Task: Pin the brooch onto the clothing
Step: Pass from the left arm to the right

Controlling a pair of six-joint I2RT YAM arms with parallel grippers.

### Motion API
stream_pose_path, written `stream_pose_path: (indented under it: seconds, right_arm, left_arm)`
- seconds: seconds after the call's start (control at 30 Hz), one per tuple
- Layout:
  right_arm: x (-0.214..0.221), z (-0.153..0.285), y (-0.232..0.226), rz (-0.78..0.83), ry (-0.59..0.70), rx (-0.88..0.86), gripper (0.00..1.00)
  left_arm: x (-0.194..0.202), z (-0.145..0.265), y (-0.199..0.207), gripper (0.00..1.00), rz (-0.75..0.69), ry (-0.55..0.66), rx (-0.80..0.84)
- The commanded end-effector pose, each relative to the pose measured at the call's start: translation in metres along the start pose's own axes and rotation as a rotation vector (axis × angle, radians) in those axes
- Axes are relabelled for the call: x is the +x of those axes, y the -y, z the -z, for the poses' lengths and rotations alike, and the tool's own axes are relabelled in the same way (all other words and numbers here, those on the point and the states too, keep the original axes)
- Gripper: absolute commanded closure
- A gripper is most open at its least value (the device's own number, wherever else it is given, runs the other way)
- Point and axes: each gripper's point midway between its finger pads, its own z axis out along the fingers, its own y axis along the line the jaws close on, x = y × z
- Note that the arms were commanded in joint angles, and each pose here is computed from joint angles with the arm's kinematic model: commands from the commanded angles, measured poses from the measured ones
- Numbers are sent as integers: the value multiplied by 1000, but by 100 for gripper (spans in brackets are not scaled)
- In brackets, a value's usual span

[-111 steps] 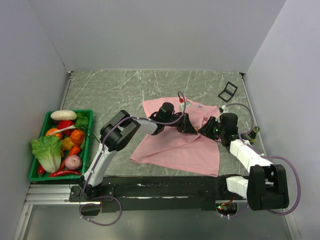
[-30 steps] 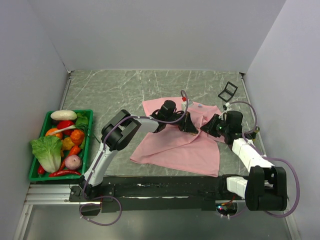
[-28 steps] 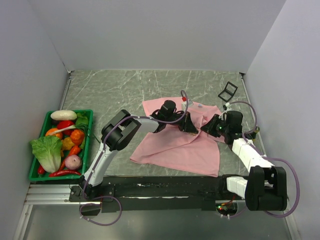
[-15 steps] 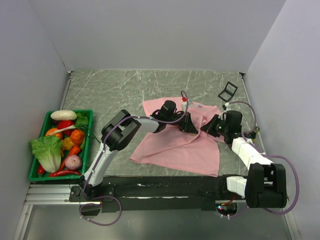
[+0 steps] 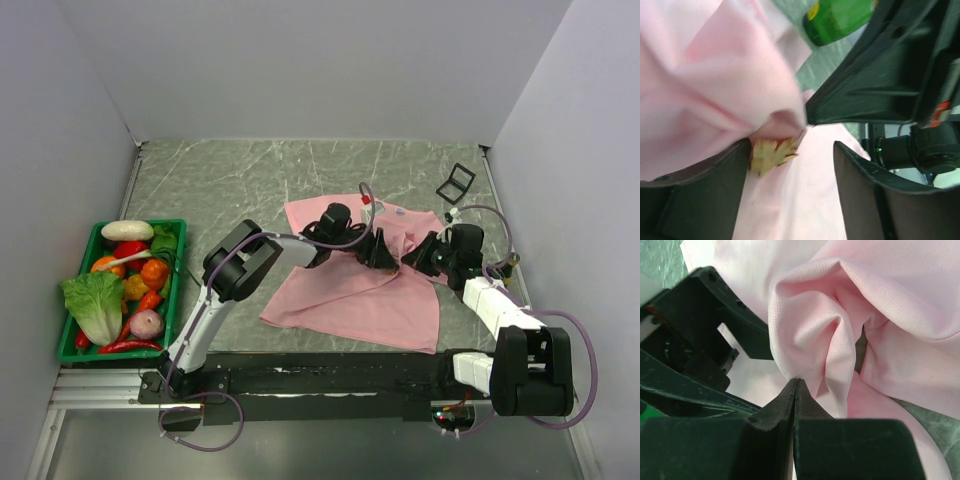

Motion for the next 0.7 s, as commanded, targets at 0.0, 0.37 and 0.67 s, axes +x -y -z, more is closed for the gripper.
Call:
stream_pose_path:
  seconds: [0.0,0.37,0.67]
  right_arm:
    - [-14,3,-1,25,59,-6,100]
    - [-14,4,-4,23,63,-16,100]
    - [-13,3,-1,19,59,-11,100]
  left_arm:
    - [4,6,-12,23,0,33,-49]
    - [9,14,-8,27,138,107,-16]
    - [13,10,9,44,124,101,22]
